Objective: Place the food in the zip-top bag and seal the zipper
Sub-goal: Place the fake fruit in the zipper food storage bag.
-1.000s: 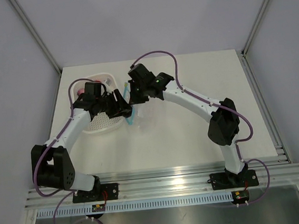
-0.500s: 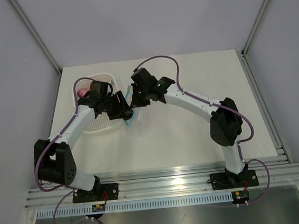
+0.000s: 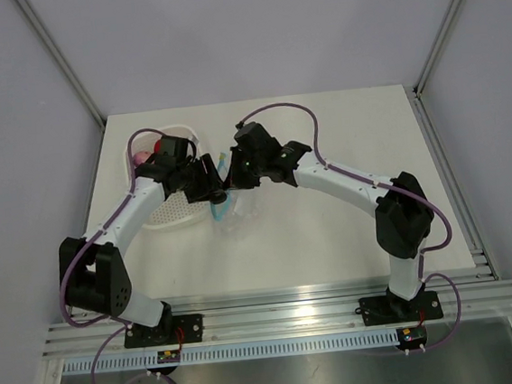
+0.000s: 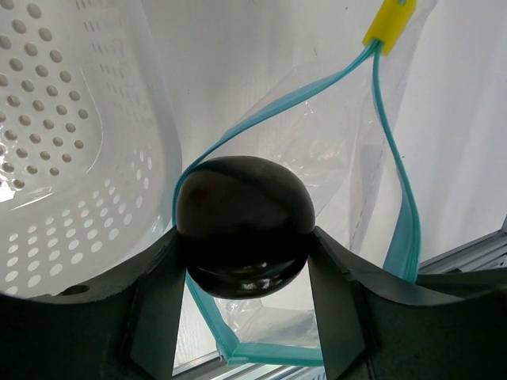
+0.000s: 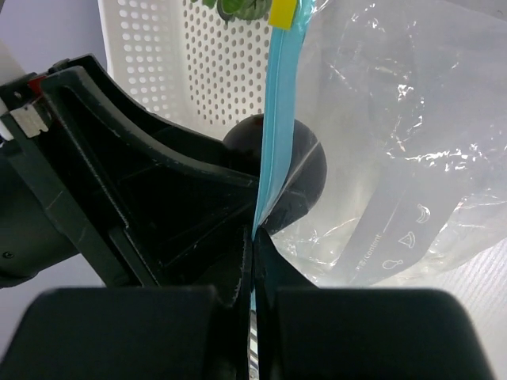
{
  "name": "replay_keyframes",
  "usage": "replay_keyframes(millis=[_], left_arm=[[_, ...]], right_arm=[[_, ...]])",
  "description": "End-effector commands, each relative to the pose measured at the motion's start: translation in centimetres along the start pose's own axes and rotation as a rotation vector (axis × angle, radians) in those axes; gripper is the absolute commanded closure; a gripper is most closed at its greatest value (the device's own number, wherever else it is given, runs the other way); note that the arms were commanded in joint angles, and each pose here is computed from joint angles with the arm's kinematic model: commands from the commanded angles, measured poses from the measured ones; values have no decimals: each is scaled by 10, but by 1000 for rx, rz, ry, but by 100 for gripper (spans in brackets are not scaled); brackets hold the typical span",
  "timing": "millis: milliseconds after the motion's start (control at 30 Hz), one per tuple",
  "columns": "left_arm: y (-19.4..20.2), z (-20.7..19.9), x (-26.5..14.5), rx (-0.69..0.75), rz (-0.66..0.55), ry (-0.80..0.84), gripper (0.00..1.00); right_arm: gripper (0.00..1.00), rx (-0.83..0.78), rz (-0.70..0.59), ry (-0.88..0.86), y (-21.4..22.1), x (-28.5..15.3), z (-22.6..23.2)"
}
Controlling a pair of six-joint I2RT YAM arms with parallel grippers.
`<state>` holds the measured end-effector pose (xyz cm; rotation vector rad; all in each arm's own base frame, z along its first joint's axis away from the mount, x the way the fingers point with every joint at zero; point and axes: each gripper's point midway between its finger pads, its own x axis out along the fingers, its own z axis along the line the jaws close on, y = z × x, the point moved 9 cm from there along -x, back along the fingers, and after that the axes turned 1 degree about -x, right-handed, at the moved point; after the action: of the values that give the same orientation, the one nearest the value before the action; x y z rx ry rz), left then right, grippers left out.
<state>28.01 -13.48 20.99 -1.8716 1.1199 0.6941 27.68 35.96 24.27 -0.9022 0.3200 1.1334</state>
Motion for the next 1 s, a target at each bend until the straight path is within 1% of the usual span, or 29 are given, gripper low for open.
replay_keyframes(millis=[0,100,267,300,433,567,600,633,667,700,733,767,800,967], left_arm=[[-21,-25,1,46,-75,116,100],[-16,-28,3,72,-32,155,100],[-12,-30,1,103,-4,189,100],[-10,-32,0,106,12,222,100],[-12,-40,-1,98,14,309,100],[-12,-49,0,95,42,416,100],[-11,-50,1,100,58,433,98],[-10,-49,2,102,62,431,95],[-10,-49,2,104,69,428,86],[-10,-45,4,112,68,396,63],[-10,-46,3,113,66,397,63],[-8,-44,3,112,69,389,49],[-9,-44,2,114,64,383,44],[-8,-44,-3,122,54,379,34]], right_arm=[[100,1,63,-123,11,-17,22],[100,5,60,-123,12,-13,19],[100,-7,59,-142,11,-12,18],[100,-9,62,-155,11,-12,18],[100,-19,74,-242,10,-16,21],[100,-18,62,-238,6,-21,16],[100,-17,58,-237,5,-23,14],[100,-13,55,-237,4,-24,13],[100,-10,55,-233,4,-23,10],[100,-5,51,-234,3,-25,9],[100,-3,52,-234,3,-25,9],[100,-3,54,-238,4,-25,9],[100,-1,54,-238,4,-25,9],[100,7,62,-244,5,-21,8]])
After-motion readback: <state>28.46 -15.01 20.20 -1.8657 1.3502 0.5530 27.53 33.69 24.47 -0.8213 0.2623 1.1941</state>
